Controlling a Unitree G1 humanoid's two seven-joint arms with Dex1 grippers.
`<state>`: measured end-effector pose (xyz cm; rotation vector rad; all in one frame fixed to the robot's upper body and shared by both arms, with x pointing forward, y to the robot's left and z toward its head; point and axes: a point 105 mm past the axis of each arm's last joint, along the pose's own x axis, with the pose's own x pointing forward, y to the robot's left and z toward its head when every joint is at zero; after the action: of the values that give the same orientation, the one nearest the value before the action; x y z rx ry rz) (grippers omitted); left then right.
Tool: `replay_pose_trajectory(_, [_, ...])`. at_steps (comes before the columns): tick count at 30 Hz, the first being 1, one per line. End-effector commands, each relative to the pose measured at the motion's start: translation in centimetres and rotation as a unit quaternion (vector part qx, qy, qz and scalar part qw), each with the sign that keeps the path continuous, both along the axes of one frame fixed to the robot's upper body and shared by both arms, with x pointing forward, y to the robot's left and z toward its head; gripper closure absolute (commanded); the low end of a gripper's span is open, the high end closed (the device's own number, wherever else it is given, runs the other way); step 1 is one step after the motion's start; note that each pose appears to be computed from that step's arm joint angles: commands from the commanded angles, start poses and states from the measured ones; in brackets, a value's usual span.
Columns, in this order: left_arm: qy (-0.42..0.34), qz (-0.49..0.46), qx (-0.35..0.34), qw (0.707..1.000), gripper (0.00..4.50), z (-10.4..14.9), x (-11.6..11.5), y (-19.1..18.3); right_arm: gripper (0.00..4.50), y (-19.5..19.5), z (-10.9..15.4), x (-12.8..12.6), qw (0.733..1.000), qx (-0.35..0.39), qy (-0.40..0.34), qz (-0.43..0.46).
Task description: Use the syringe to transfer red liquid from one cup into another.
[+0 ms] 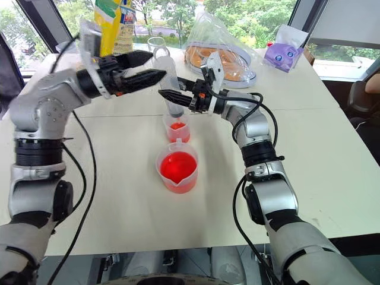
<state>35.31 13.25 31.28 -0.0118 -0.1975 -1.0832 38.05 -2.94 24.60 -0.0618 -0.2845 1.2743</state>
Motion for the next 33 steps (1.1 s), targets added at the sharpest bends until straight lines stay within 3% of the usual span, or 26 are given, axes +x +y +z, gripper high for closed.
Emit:
replay_pose_trajectory(1, [-0.032, -0.039, 0.007, 0.999, 0.03, 1.9, -3.1, 1.2, 3.05, 0.3, 1.8, -0.7, 0.999, 0.020, -0.026, 0.010])
replay_pose_trajectory(5, [0.005, -0.074, 0.099, 0.992, 0.03, -1.5, -5.8, 2.2, 3.05, 0.2, 2.0, -0.7, 0.999, 0.026, -0.022, 0.008])
replay_pose_trajectory(11, [0.045, -0.073, 0.186, 0.979, 0.03, -5.3, -7.2, 4.0, 3.05, -0.2, 3.2, -0.6, 0.999, 0.039, -0.019, 0.000])
replay_pose_trajectory(19, [0.036, -0.069, 0.224, 0.972, 0.03, -6.4, -7.9, 4.5, 3.05, -1.6, 7.5, -1.2, 0.998, 0.065, -0.002, -0.025])
replay_pose_trajectory(23, [0.028, -0.072, 0.215, 0.973, 0.03, -6.2, -8.3, 4.2, 3.05, -3.9, 9.8, -0.8, 0.992, 0.051, 0.070, -0.088])
replay_pose_trajectory(26, [0.021, -0.078, 0.207, 0.975, 0.03, -6.1, -8.7, 4.0, 3.05, -6.9, 8.6, -0.1, 0.967, -0.020, 0.185, -0.172])
replay_pose_trajectory(33, [0.013, -0.092, 0.202, 0.975, 0.03, -6.5, -9.4, 3.6, 3.05, -11.6, 5.6, -0.5, 0.897, -0.100, 0.323, -0.284])
